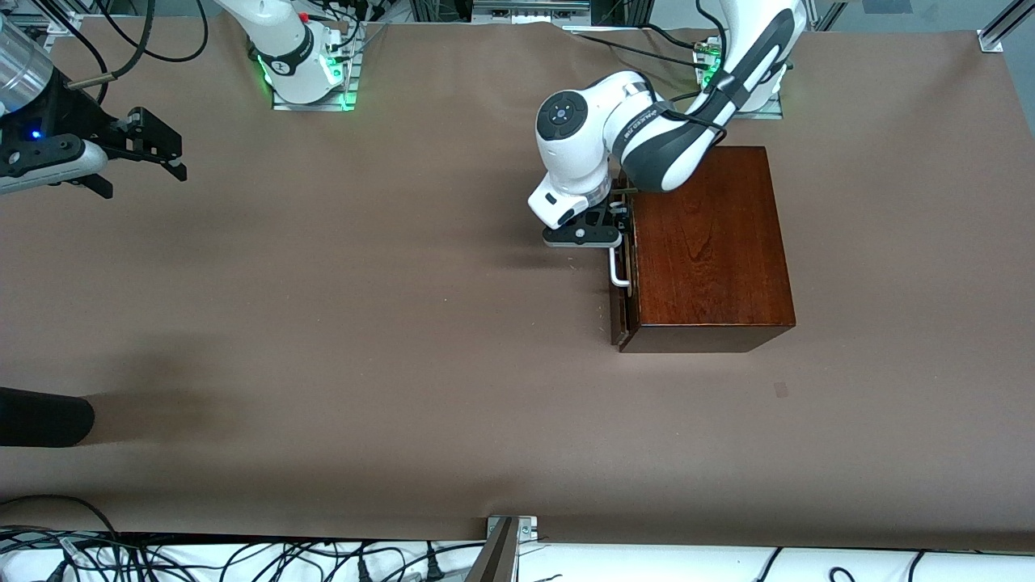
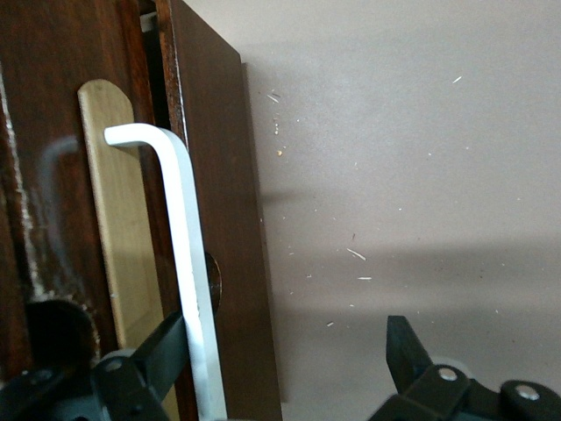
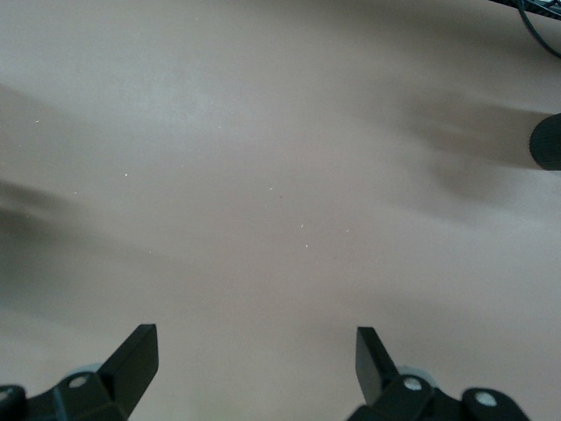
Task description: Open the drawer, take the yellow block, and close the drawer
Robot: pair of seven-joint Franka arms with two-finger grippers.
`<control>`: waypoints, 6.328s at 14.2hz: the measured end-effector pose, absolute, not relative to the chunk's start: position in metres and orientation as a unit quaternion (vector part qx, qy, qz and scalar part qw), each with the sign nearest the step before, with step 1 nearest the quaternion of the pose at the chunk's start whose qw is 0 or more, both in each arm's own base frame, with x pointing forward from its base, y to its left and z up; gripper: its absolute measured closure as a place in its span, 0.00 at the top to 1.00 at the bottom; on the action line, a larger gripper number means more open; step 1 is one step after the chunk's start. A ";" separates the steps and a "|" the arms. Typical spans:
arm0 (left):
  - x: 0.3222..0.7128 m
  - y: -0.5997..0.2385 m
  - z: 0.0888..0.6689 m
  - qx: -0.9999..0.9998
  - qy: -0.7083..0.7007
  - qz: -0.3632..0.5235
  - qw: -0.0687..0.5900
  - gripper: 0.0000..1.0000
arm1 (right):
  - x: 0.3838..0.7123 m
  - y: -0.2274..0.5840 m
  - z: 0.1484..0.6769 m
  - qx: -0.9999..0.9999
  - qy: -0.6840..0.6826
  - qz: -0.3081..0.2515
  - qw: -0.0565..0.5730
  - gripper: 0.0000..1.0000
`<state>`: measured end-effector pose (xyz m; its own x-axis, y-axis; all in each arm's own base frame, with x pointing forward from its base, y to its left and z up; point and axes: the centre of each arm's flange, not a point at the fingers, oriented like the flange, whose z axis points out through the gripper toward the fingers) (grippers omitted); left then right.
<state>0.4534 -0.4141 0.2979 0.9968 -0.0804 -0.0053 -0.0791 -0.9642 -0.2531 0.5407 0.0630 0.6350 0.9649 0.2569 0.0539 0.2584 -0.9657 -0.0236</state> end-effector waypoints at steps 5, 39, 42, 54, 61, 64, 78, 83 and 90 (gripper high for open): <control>0.444 -0.422 0.279 -0.993 0.024 -0.004 0.118 1.00 | 0.541 0.063 0.635 -0.991 -0.130 -0.025 0.015 1.00; 0.431 -0.524 0.364 -0.996 -0.056 -0.074 -0.008 1.00 | 0.541 0.063 0.635 -0.991 -0.130 -0.024 0.015 1.00; 0.446 -0.494 0.419 -0.994 -0.076 -0.080 0.007 1.00 | 0.541 0.063 0.635 -0.991 -0.130 -0.024 0.015 1.00; 0.530 -0.255 0.556 -0.999 0.027 0.003 0.038 1.00 | 0.535 0.114 0.632 -0.984 -0.176 -0.027 0.017 1.00; 0.563 -0.072 0.580 -0.993 0.110 0.031 0.006 1.00 | 0.519 0.255 0.572 -0.939 -0.342 0.020 0.018 1.00; 0.565 -0.023 0.579 -0.993 0.114 0.038 0.003 1.00 | 0.488 0.340 0.556 -0.909 -0.415 0.005 0.021 1.00; 0.563 -0.013 0.578 -0.993 0.106 0.048 0.002 1.00 | 0.458 0.603 0.398 -0.762 -0.642 -0.083 0.014 1.00; 0.563 -0.013 0.576 -0.993 0.107 0.050 0.002 1.00 | 0.442 0.621 0.358 -0.725 -0.685 -0.069 -0.016 1.00; 0.563 -0.014 0.576 -0.993 0.108 0.050 0.002 1.00 | 0.422 0.635 0.318 -0.708 -0.704 -0.048 -0.033 1.00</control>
<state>0.5628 -0.0143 0.5761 0.9717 -0.2141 -0.1001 -0.2146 -0.9767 0.0063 0.4219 0.6351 0.3180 0.0050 0.9997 0.0224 0.9935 -0.0075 0.1138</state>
